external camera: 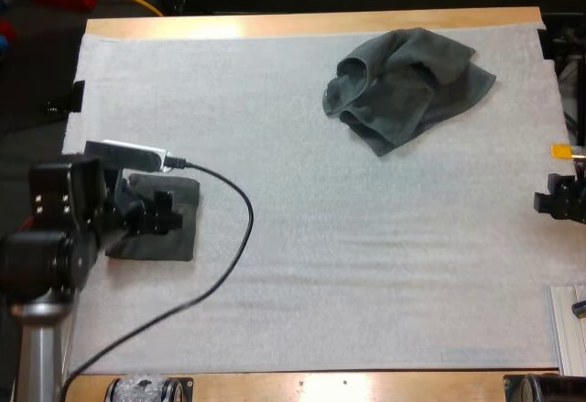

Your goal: Pick towel from pile, fold and stack

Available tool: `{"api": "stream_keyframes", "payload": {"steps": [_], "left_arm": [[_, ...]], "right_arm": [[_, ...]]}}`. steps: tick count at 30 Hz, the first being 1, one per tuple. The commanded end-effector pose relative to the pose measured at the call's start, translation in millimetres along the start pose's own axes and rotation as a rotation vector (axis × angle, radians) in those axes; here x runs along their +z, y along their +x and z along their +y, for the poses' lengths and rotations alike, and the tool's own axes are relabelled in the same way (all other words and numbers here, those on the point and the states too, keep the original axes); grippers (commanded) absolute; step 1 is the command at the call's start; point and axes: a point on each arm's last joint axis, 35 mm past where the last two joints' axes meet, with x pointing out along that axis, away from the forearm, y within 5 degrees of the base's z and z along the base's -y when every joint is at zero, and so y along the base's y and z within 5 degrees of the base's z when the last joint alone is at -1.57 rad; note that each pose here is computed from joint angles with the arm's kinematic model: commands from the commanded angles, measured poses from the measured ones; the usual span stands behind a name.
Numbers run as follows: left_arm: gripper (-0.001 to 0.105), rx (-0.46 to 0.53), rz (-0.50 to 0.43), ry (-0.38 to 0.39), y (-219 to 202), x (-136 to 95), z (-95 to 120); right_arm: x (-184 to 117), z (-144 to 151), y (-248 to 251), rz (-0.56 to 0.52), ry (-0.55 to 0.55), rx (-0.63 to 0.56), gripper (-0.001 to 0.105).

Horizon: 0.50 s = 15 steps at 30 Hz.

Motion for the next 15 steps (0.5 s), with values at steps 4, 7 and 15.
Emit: {"api": "stream_keyframes", "payload": {"steps": [4, 7, 15], "left_arm": [[0.069, -0.011, -0.036, -0.009, -11.8, -14.6, -0.6], [0.069, -0.013, -0.054, -0.014, -17.1, -26.8, -0.1], [0.069, -0.07, -0.15, -0.016, -44.8, -63.5, -1.2]], "right_arm": [[-6.8, 2.9, -18.9, -0.048, -0.007, -0.01, 0.067], [-12.9, 5.9, -31.7, -0.079, -0.008, -0.006, 0.067], [-34.4, 16.0, -64.2, -0.14, -0.011, 0.011, 0.067]]}}
